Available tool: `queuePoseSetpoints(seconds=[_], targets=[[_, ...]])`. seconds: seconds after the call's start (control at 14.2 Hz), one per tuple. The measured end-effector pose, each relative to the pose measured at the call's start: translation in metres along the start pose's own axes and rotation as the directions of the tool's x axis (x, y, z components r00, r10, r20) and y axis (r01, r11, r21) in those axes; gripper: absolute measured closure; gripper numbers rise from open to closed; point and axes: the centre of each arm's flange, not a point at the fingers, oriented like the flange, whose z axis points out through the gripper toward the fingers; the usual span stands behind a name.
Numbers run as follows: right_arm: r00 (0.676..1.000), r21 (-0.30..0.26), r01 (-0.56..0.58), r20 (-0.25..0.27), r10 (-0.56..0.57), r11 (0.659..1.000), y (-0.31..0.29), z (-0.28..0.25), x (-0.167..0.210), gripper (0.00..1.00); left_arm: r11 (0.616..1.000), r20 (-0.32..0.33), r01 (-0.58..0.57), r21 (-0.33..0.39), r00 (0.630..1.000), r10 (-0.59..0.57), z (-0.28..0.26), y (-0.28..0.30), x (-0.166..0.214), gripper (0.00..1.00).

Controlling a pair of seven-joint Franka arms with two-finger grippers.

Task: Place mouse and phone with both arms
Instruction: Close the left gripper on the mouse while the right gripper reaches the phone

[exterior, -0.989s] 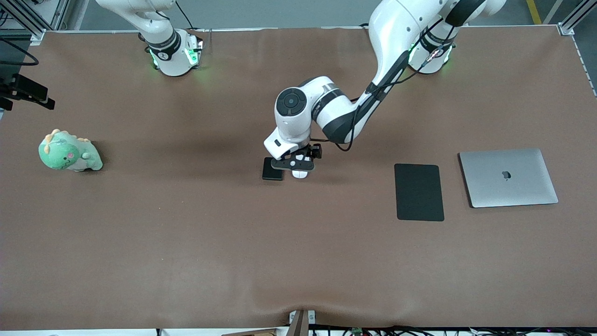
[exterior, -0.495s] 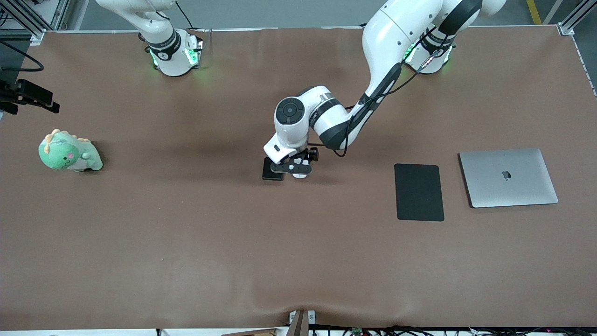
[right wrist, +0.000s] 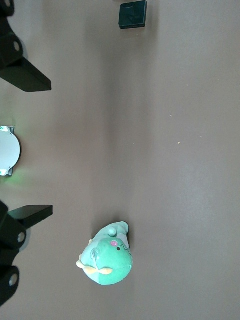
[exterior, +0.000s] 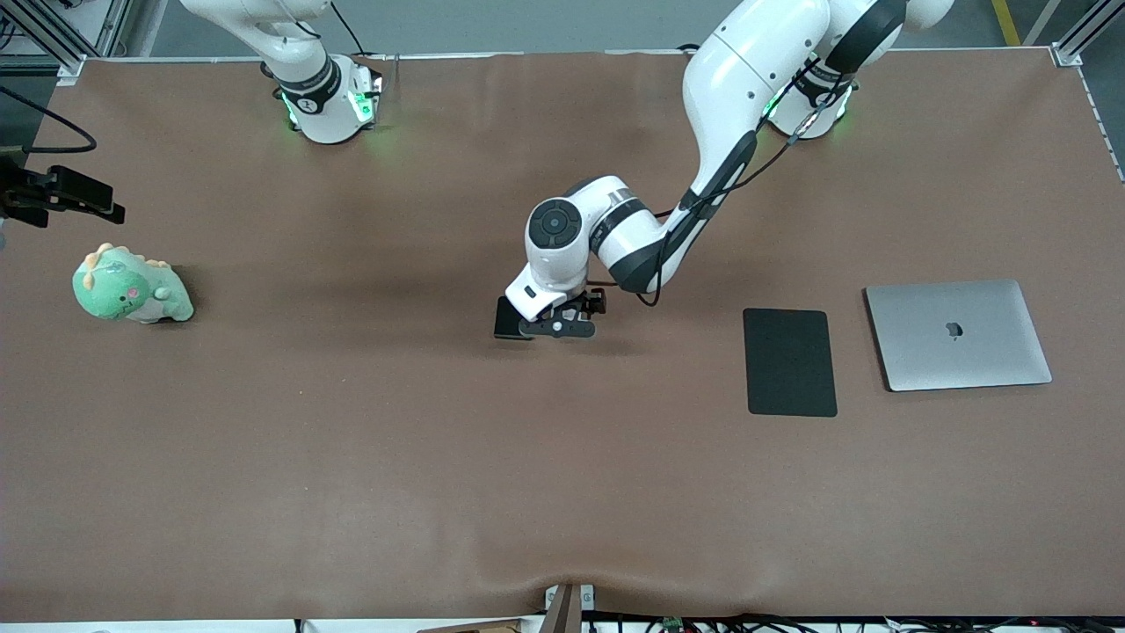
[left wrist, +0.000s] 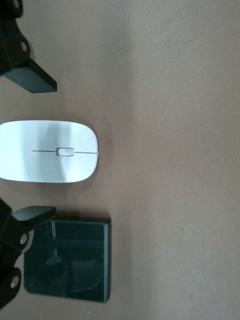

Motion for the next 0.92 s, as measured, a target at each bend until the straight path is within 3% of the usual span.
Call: queuePoseSetpoints(seconds=[0.28, 0.78, 0.92], targets=[[0.997, 0.007, 0.06, 0.055, -0.06, 0.998, 0.001, 0.03, 0.021, 0.0, 1.0, 0.011, -0.004, 0.005, 1.0, 0.004, 0.021, 0.0, -0.003, 0.0], [0.994, 0.014, 0.074, 0.074, -0.075, 0.997, 0.002, 0.048, 0.034, 0.0, 1.0, 0.026, -0.01, 0.017, 1.0, 0.01, 0.034, 0.0, -0.008, 0.0], [0.993, 0.054, 0.079, 0.08, -0.083, 0.995, -0.003, 0.056, 0.04, 0.0, 1.0, 0.031, -0.014, 0.021, 0.999, 0.013, 0.036, 0.0, -0.011, 0.0]])
